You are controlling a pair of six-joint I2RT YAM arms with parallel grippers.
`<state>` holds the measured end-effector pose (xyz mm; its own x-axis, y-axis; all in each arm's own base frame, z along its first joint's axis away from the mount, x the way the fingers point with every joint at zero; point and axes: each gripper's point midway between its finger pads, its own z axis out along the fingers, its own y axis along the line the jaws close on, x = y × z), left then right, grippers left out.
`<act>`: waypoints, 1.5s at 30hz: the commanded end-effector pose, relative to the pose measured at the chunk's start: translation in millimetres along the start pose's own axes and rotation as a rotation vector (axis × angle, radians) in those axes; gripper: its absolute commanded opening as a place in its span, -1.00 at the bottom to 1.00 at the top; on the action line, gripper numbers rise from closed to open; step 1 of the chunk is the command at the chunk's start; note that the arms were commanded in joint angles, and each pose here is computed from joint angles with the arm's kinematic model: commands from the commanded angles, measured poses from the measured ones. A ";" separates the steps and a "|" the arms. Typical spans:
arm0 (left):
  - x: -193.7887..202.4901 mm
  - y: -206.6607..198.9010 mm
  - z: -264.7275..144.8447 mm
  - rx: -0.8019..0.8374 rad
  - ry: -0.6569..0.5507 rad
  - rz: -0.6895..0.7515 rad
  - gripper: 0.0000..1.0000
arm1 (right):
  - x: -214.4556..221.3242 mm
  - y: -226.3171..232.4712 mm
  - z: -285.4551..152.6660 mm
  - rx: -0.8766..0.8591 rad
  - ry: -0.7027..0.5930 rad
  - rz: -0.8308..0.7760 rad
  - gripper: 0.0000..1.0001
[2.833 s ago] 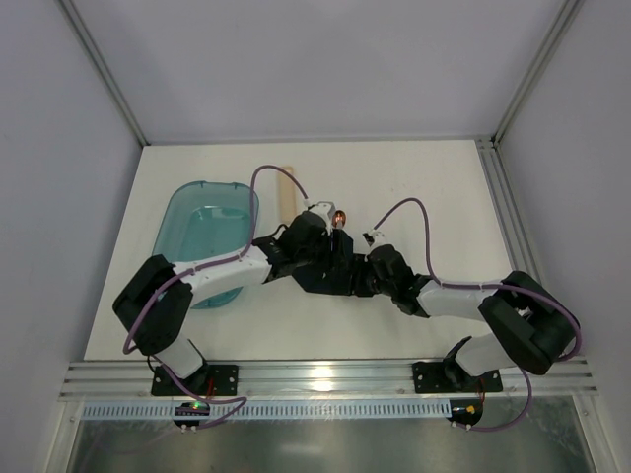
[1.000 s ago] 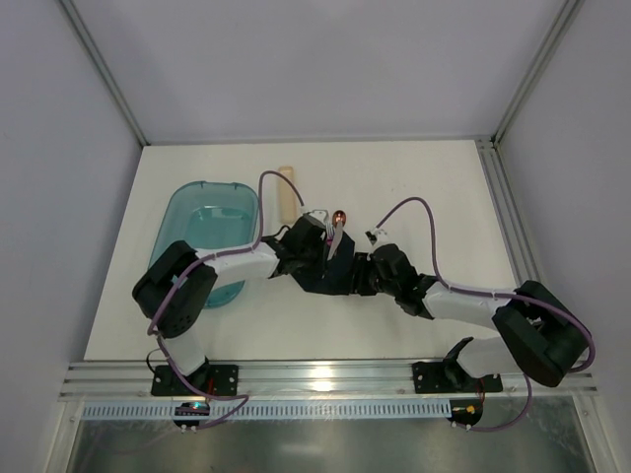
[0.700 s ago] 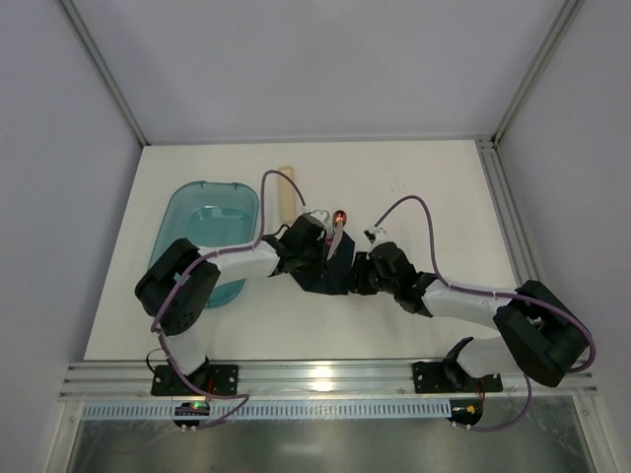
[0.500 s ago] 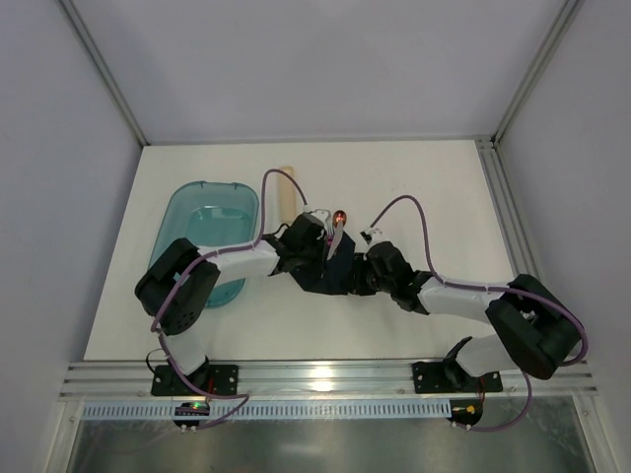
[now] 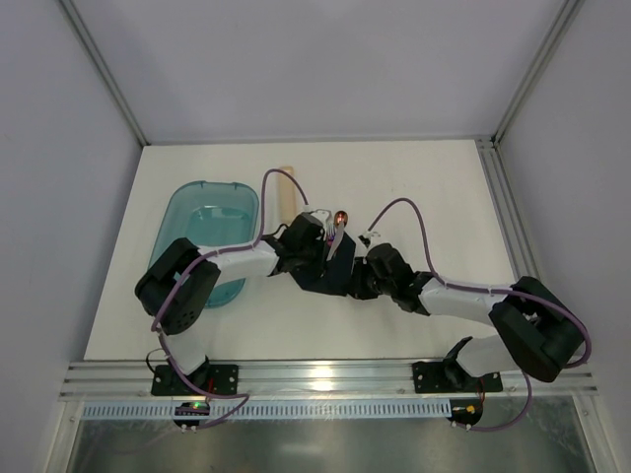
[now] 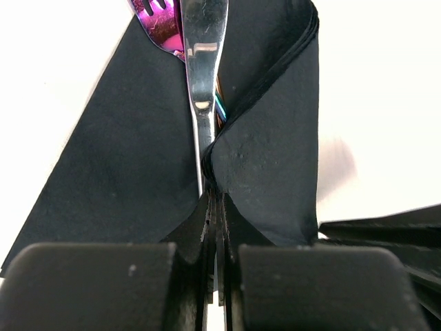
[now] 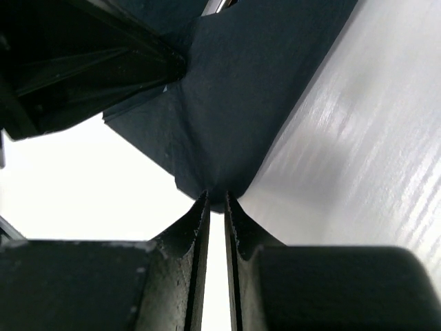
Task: Place the utensils on the paper napkin and roll it up
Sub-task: Roll the napkin at the center of the board.
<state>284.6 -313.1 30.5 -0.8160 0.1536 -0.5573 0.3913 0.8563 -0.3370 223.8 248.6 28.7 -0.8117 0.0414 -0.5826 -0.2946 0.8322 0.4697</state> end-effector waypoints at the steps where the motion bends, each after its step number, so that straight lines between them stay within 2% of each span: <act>1: -2.3 3.2 2.0 0.006 -0.025 0.004 -1.00 | -17.7 13.8 -12.2 -0.024 -0.040 -0.037 -0.70; 9: -1.0 6.7 1.4 -0.008 -0.024 0.003 -1.00 | -17.9 29.3 -7.7 -0.107 -0.034 -0.030 -0.70; 17: 2.1 9.5 -3.0 -0.019 -0.019 0.006 -1.00 | 6.4 9.1 9.5 -0.049 0.035 -0.012 -0.70; 32: 2.4 11.1 -19.5 -0.029 -0.040 -0.015 -1.00 | -8.6 2.1 -22.2 0.016 -0.046 0.003 -0.69; 45: 1.6 24.7 -22.5 -0.102 -0.047 -0.013 -1.00 | -23.3 6.8 -30.9 0.023 -0.089 0.015 -0.69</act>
<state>275.9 -287.4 27.7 -0.8176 0.1433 -0.5576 0.3531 0.8898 -0.2891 217.1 233.0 49.8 -0.7949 0.0726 -0.6024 -0.2692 0.8476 0.4573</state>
